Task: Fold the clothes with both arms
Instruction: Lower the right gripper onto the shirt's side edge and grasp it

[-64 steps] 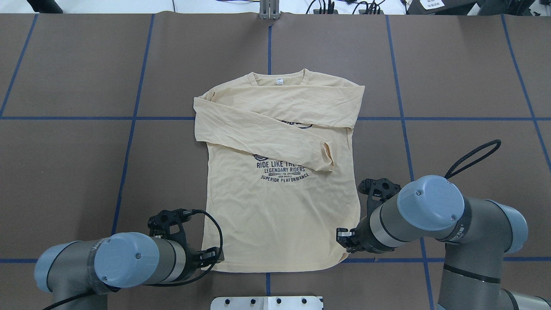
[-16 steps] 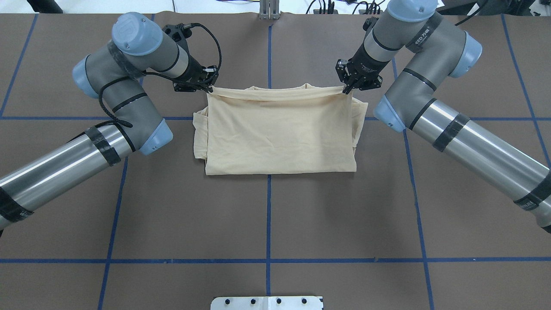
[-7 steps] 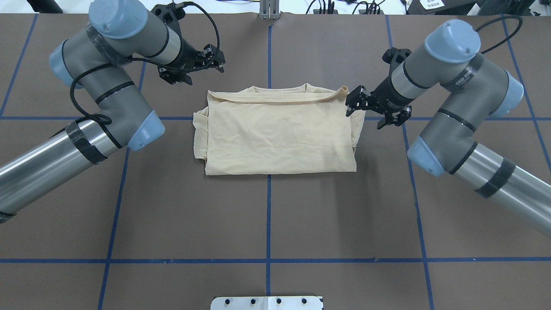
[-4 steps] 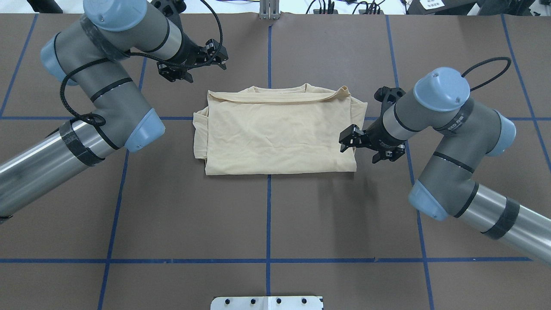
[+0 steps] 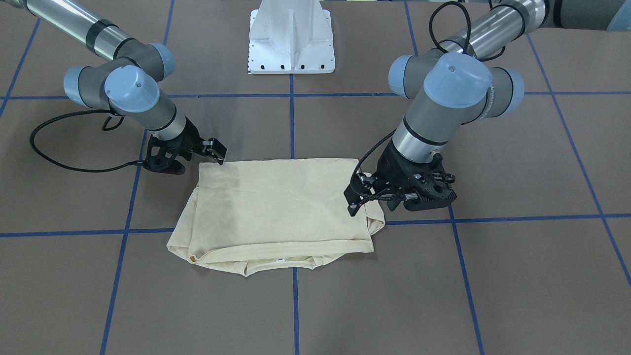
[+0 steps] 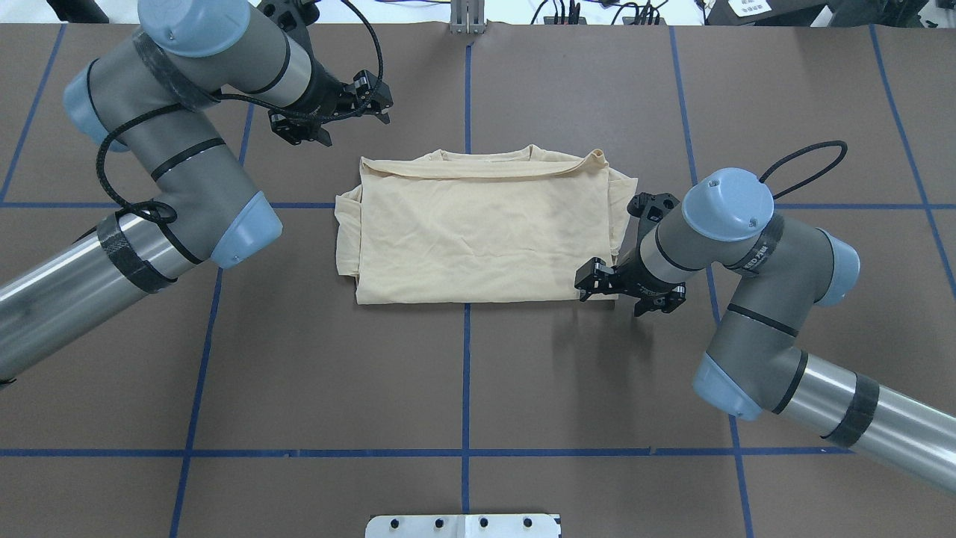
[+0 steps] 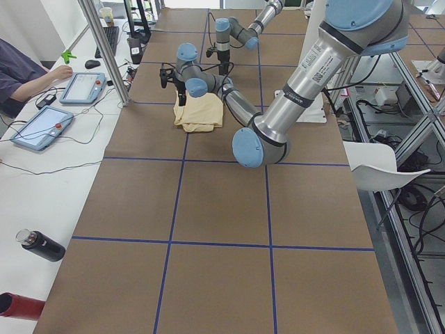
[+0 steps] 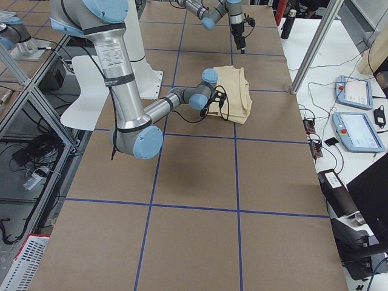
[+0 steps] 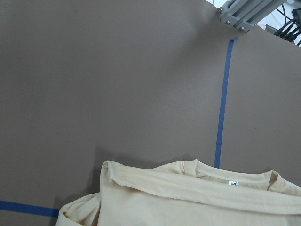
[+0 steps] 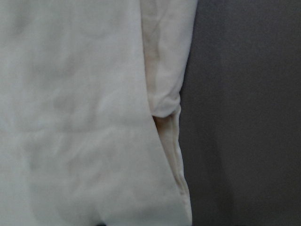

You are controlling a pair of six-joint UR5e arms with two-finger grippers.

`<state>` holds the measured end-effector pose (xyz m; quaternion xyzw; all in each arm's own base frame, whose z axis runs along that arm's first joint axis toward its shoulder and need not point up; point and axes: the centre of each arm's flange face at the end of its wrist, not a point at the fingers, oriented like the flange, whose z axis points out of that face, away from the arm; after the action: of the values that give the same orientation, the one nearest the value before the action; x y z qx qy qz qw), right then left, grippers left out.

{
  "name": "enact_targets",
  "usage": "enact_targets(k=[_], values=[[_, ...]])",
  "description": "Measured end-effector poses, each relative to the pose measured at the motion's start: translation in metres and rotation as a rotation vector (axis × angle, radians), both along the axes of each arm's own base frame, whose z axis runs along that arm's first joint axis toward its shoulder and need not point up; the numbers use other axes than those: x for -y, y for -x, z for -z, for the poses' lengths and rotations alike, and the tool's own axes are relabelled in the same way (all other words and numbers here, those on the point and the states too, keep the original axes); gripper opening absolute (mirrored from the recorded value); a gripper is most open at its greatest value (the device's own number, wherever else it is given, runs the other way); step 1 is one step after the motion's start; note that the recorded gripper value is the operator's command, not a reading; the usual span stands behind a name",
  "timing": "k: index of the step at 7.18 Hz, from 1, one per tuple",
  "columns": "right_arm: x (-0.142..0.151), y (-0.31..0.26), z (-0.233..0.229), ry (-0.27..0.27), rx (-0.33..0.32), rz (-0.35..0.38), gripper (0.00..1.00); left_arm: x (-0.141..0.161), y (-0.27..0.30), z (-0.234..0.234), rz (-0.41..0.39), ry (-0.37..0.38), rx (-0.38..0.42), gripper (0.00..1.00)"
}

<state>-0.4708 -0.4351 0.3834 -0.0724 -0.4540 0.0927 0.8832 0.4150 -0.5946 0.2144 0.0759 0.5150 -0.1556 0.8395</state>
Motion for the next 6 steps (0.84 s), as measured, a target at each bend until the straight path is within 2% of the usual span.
enact_targets(k=[2, 3, 6], values=[[0.000, 0.002, 0.002, 0.001, 0.000, 0.003, 0.13, -0.001, 0.000, -0.004, 0.000, 0.004, 0.004, 0.98], [0.001, 0.002, 0.004, -0.001, 0.004, 0.004, 0.00, -0.001, 0.001, -0.007, 0.000, 0.006, 0.006, 0.97], [0.003, -0.002, 0.008, -0.002, 0.012, -0.001, 0.00, -0.001, 0.001, -0.014, 0.000, 0.013, 0.012, 0.92]])
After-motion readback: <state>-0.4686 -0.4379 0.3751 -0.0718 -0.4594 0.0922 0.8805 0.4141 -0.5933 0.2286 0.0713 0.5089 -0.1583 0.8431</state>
